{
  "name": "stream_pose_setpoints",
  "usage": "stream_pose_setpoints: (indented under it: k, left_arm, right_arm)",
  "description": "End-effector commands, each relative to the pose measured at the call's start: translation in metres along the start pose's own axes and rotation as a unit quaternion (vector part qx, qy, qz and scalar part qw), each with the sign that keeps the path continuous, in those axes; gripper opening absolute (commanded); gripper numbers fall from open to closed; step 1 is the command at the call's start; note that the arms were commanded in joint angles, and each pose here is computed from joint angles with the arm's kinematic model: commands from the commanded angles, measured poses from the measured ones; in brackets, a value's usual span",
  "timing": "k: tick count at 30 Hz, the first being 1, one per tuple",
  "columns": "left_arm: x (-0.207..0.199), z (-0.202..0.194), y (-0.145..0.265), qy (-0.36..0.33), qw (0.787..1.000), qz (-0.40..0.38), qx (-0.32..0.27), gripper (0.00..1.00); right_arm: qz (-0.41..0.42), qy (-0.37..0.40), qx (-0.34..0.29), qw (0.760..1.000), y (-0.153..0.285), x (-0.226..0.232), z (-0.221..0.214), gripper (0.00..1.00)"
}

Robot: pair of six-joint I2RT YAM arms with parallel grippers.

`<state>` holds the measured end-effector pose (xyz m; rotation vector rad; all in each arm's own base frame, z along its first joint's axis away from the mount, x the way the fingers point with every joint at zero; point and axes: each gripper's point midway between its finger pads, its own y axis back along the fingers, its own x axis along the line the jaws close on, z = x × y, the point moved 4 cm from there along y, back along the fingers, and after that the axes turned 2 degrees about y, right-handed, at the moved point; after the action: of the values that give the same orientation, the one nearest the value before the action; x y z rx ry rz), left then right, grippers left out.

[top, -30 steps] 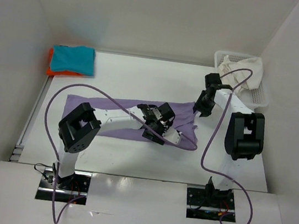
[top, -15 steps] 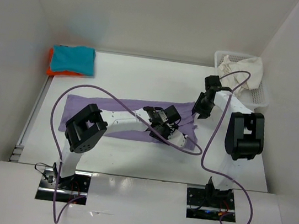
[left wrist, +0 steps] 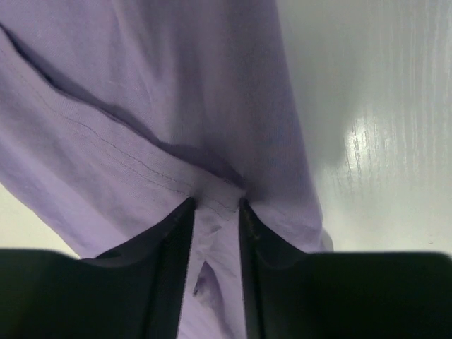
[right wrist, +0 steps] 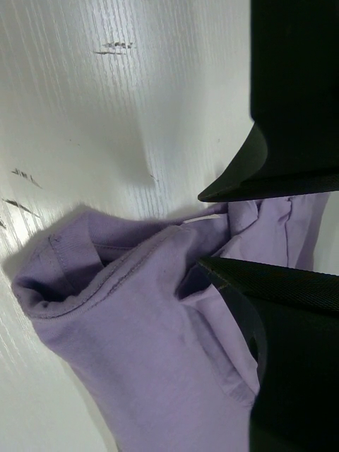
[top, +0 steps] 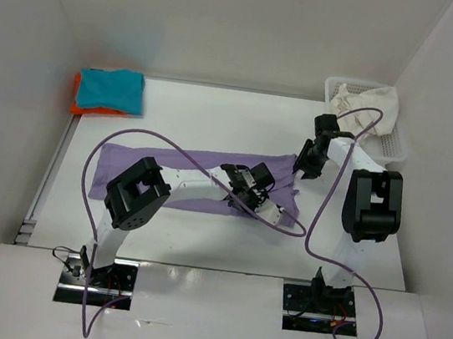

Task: Fold and stack the t-shirts
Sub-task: Fold the other side of the tshirt into a rectangle

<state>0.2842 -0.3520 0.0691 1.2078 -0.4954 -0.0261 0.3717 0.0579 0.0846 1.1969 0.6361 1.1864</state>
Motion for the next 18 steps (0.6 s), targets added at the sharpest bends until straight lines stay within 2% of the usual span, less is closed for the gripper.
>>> stream_pose_setpoints:
  k: [1,2,3,7,16,18]
  left_arm:
    - [0.004,0.005,-0.002,-0.007,1.000,0.004,-0.013,0.37]
    - [0.001,0.002,-0.004,-0.006,1.000,0.003,-0.006,0.33]
    - [0.003,0.001,-0.004,-0.001,1.000,0.010,-0.004,0.24]
    - [0.002,-0.003,-0.006,0.004,1.000,0.016,0.004,0.04]
    - [0.008,0.000,0.001,0.036,0.999,0.038,-0.001,0.00]
    - [0.013,0.000,0.007,0.061,0.997,0.048,-0.006,0.00]
  right_arm:
    - [0.026,0.011,-0.017,0.999,0.002,0.007,0.011,0.43]
    - [0.031,0.011,-0.010,0.999,0.001,0.007,0.007,0.43]
    - [0.033,0.011,-0.014,0.999,0.004,0.008,0.008,0.43]
    - [0.036,0.011,-0.008,0.999,0.004,0.007,0.003,0.43]
    - [0.043,0.021,-0.010,0.999,0.012,0.009,-0.004,0.43]
    - [0.042,0.020,-0.006,0.999,0.013,0.007,-0.007,0.48]
